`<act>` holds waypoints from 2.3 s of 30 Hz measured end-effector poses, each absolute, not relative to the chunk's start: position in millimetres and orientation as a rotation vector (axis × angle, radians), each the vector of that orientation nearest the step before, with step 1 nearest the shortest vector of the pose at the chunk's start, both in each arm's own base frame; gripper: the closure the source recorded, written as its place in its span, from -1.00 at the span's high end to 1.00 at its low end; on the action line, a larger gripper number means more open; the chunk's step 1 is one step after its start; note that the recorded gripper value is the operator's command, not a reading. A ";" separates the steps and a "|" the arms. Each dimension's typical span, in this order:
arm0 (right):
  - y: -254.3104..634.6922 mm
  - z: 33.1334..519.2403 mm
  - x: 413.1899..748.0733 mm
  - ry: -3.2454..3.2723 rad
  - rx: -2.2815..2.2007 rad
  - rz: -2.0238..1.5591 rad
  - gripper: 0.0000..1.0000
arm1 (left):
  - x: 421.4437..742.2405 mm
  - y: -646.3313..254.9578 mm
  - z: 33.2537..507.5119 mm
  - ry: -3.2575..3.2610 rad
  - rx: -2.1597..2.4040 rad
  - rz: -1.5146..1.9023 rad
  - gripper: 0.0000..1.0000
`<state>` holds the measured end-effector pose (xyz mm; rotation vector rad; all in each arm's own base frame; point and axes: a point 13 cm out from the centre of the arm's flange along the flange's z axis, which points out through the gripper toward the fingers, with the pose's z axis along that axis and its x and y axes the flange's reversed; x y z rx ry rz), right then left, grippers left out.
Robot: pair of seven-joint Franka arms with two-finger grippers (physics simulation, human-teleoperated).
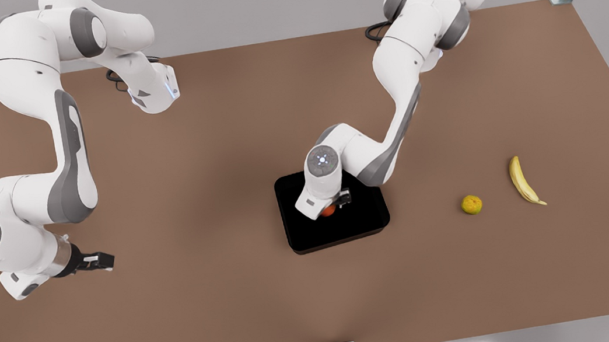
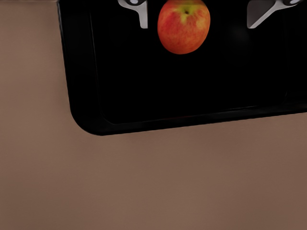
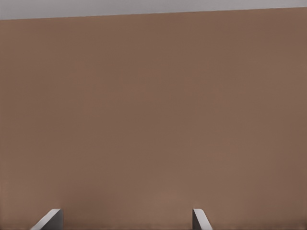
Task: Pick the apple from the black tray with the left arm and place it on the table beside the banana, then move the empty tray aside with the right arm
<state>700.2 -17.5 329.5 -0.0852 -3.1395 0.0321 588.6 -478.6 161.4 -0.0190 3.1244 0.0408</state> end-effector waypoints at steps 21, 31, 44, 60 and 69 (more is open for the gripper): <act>-16.3 326.9 695.9 -3.120 -0.084 0.030 1.00 | 556.0 -471.6 84.8 3.081 -0.218 0.081 1.00; -16.2 328.3 696.5 -3.122 -0.084 0.030 1.00 | 546.2 -474.2 43.5 3.061 -0.231 0.076 0.75; 58.8 346.2 696.9 -3.131 0.044 -0.054 1.00 | 679.7 -225.4 224.4 2.979 -0.704 0.128 0.39; 415.9 309.5 586.2 -3.061 0.196 -0.120 0.97 | 722.3 -82.9 87.8 3.168 -0.281 0.101 1.00; 422.4 217.9 557.5 -3.069 -0.033 -0.115 0.98 | 654.1 -63.5 382.2 3.033 -0.200 -0.006 1.00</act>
